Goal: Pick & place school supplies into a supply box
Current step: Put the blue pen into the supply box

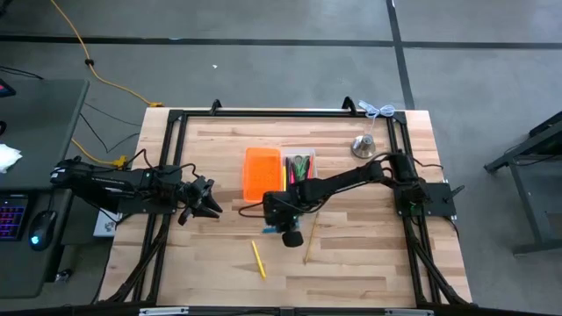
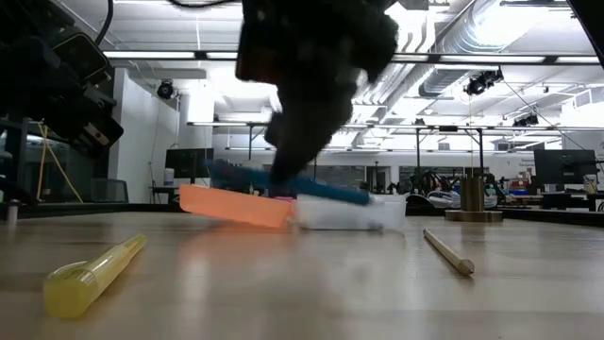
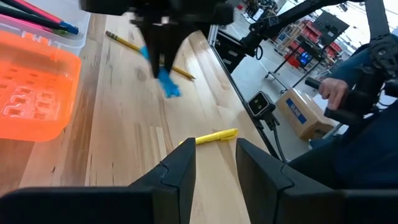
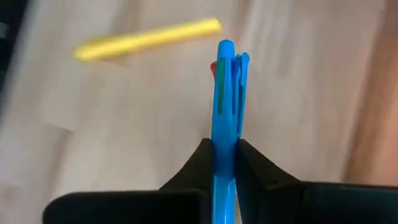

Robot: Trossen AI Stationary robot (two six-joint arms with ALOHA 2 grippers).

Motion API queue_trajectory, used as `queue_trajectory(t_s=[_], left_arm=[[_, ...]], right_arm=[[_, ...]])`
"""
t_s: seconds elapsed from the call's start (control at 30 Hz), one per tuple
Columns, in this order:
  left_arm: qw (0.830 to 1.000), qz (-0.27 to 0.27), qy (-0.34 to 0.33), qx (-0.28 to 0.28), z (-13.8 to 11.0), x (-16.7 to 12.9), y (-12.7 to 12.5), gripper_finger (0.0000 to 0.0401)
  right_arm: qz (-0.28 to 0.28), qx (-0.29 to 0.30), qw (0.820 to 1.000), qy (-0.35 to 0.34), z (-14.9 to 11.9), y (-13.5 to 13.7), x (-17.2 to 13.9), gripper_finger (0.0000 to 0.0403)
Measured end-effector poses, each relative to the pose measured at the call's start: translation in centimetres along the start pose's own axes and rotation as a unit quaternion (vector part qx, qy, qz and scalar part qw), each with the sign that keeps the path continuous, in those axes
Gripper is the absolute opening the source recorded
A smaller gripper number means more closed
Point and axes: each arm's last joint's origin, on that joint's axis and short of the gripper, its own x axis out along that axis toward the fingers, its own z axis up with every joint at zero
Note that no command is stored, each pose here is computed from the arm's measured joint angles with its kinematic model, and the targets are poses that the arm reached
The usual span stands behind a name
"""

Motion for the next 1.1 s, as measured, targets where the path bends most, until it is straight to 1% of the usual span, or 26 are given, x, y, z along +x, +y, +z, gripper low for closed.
queue_trajectory(t_s=[0.23, 0.37, 0.47, 0.57, 0.67, 0.73, 0.83, 0.93, 1.1], left_arm=[[1.0, 0.0, 0.0, 0.0, 0.0, 0.0, 0.0, 0.0145], [1.0, 0.0, 0.001, -0.001, 0.0, 0.0, 0.0, 0.0145], [1.0, 0.0, 0.001, -0.001, 0.0, 0.0, 0.0, 0.0145], [1.0, 0.0, 0.001, -0.001, 0.0, 0.0, 0.0, 0.0145], [1.0, 0.001, 0.001, -0.001, 0.0, 0.0, 0.0, 0.0145], [1.0, 0.0, 0.001, -0.001, 0.0, 0.0, 0.0, 0.0145], [1.0, 0.0, 0.001, -0.001, 0.0, 0.0, 0.0, 0.0145], [1.0, 0.0, 0.001, -0.001, 0.0, 0.0, 0.0, 0.0145], [1.0, 0.0, 0.001, -0.001, 0.0, 0.0, 0.0, 0.0145]], right_arm=[[0.092, 0.022, 0.995, -0.038, 2.1, 0.8, -1.5, 0.0018], [0.176, 0.037, 0.981, -0.069, 3.1, 0.7, -2.2, 0.0015], [0.243, 0.053, 0.964, -0.091, 3.9, 0.5, -2.7, 0.0016], [0.312, 0.06, 0.941, -0.112, 4.7, 0.4, -3.3, 0.0018], [0.372, 0.051, 0.917, -0.135, 5.6, 0.4, -4.1, 0.0017], [0.4, 0.041, 0.903, -0.153, 6.2, 0.3, -4.7, 0.0016], [0.427, 0.026, 0.885, -0.181, 7.1, 0.3, -5.7, 0.0018], [0.442, 0.003, 0.869, -0.221, 8.0, 0.2, -6.8, 0.0019], [0.457, -0.054, 0.834, -0.304, 9.2, 0.6, -9.1, 0.0017]])
